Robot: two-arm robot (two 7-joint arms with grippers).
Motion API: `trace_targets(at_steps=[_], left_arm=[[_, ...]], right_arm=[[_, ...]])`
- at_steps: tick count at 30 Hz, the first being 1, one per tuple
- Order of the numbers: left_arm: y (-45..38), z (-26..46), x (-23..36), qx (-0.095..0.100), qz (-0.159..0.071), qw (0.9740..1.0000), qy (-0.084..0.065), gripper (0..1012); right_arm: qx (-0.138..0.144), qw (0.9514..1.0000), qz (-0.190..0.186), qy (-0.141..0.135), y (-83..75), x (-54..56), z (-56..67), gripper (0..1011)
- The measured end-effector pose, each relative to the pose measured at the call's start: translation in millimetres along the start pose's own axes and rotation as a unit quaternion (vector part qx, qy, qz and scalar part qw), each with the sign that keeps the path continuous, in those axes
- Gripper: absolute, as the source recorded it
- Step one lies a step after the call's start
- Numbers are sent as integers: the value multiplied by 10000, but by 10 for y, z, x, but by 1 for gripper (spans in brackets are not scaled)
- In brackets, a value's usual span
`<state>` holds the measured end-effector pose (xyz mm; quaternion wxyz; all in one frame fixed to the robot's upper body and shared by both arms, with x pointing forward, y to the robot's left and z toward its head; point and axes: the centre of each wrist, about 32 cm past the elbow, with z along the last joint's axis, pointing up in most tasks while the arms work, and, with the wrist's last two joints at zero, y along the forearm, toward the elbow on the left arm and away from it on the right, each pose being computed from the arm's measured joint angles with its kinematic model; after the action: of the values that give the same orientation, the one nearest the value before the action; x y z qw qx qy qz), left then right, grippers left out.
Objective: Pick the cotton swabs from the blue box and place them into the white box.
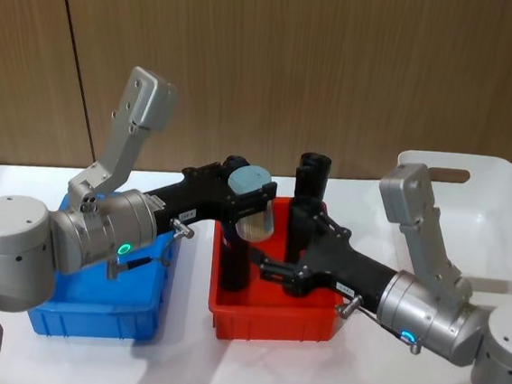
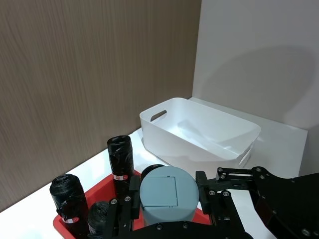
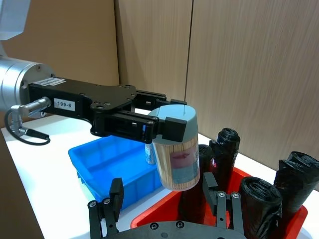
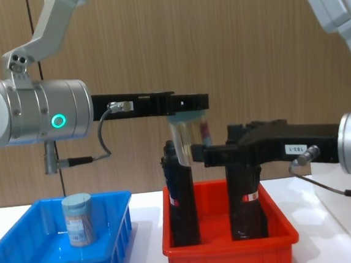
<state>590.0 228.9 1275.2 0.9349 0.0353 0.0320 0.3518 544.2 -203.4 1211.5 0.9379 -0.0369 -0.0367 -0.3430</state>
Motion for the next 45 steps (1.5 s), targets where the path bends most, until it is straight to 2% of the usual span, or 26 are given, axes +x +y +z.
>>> trace_targets(at_steps=[25,45], left_arm=[[0,0,0,0,0,10000,0,671],[0,0,0,0,0,10000,0,671]], right_arm=[[-40,9998,-17,199,242,151,-68,1002],[-48,9997,-81,245,340,253,-138,1002]])
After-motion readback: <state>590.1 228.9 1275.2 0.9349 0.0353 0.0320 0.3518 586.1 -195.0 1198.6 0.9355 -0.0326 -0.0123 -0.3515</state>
